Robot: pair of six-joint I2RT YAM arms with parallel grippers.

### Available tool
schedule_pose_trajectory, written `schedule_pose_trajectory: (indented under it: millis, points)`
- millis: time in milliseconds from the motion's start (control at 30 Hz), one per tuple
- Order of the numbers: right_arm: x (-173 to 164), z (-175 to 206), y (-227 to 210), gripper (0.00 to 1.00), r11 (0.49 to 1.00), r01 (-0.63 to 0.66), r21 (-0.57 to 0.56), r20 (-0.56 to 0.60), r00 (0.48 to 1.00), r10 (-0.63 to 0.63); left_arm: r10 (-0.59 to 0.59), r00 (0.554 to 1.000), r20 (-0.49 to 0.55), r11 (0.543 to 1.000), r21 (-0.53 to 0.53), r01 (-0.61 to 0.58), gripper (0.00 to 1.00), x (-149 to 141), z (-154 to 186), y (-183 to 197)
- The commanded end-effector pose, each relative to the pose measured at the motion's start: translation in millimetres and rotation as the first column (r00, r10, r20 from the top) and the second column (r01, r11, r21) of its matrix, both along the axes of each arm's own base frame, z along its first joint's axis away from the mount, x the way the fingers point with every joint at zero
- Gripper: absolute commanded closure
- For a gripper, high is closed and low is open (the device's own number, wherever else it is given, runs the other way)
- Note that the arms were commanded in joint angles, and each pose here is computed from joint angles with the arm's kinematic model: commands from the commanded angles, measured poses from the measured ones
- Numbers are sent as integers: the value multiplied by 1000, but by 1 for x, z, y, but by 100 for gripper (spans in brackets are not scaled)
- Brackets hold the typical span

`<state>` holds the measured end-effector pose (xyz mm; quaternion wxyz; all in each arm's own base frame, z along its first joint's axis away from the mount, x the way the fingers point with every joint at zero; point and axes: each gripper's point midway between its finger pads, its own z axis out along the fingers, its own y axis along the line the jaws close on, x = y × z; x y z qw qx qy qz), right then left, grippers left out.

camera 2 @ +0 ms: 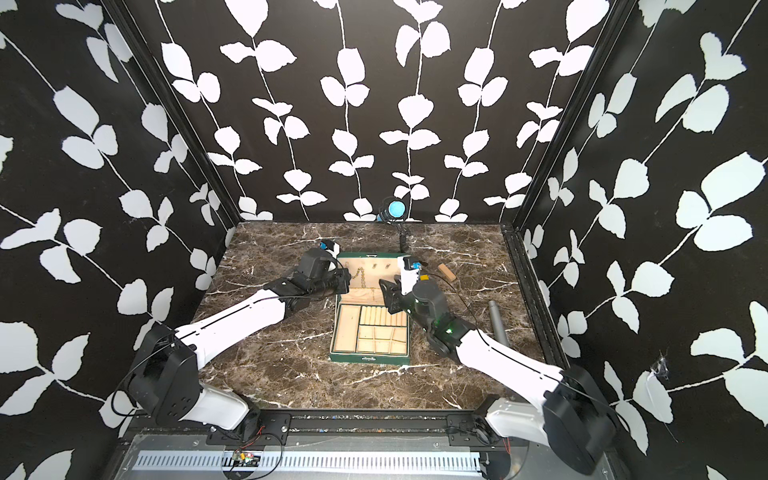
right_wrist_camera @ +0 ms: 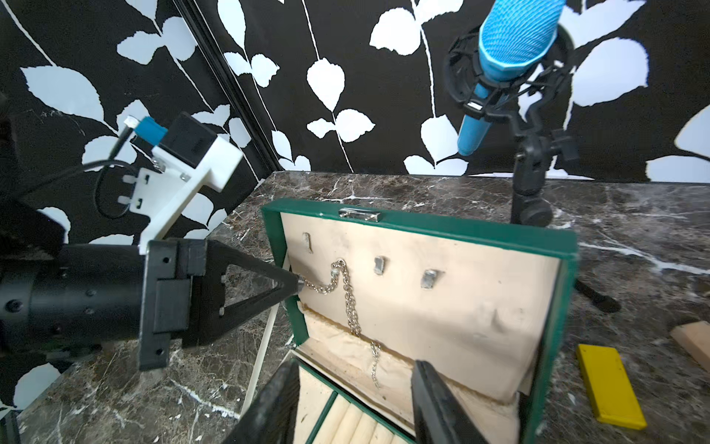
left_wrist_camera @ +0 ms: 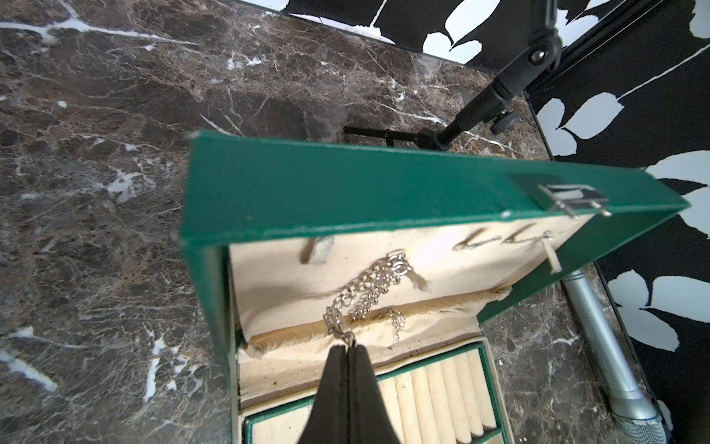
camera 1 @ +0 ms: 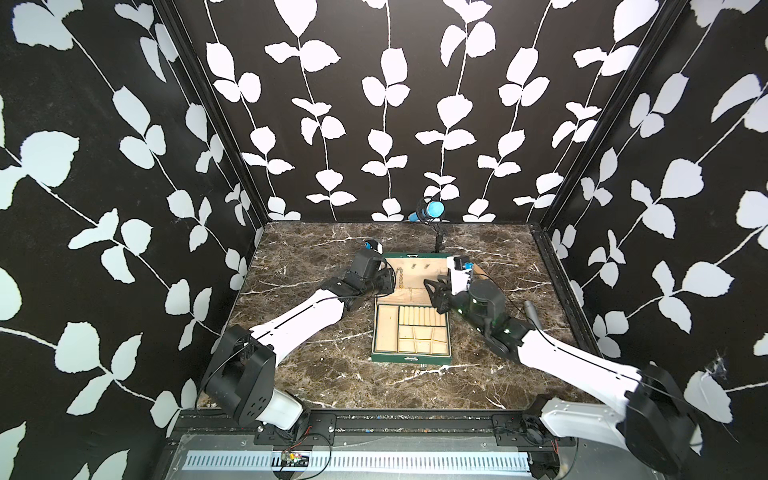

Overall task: Put jewelry chain into jewelry box
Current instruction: Hang the necklace on the jewelry box clasp.

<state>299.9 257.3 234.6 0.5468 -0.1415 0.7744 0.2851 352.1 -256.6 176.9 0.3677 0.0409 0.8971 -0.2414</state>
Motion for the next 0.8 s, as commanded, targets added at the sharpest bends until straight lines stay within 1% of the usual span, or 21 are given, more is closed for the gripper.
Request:
schedule_pose_trajectory:
  millis: [0, 167, 467, 767]
  points:
    - [-7, -16, -19, 49, 996, 46, -72, -12, 999, -47, -7, 999, -40, 1000, -2, 7, 100, -9, -8, 2]
    - [-13, -24, -28, 49, 995, 65, -72, -21, 998, -66, -16, 997, -70, 1000, 1, 16, 100, -11, -15, -1]
    - [-11, -32, -26, 48, 995, 63, -80, -33, 997, -66, -45, 991, -128, 999, 25, 48, 100, -23, -29, -8]
    - [-10, -34, -25, 48, 994, 63, -90, -32, 997, -66, -62, 981, -183, 996, 58, 74, 100, -22, -48, -15]
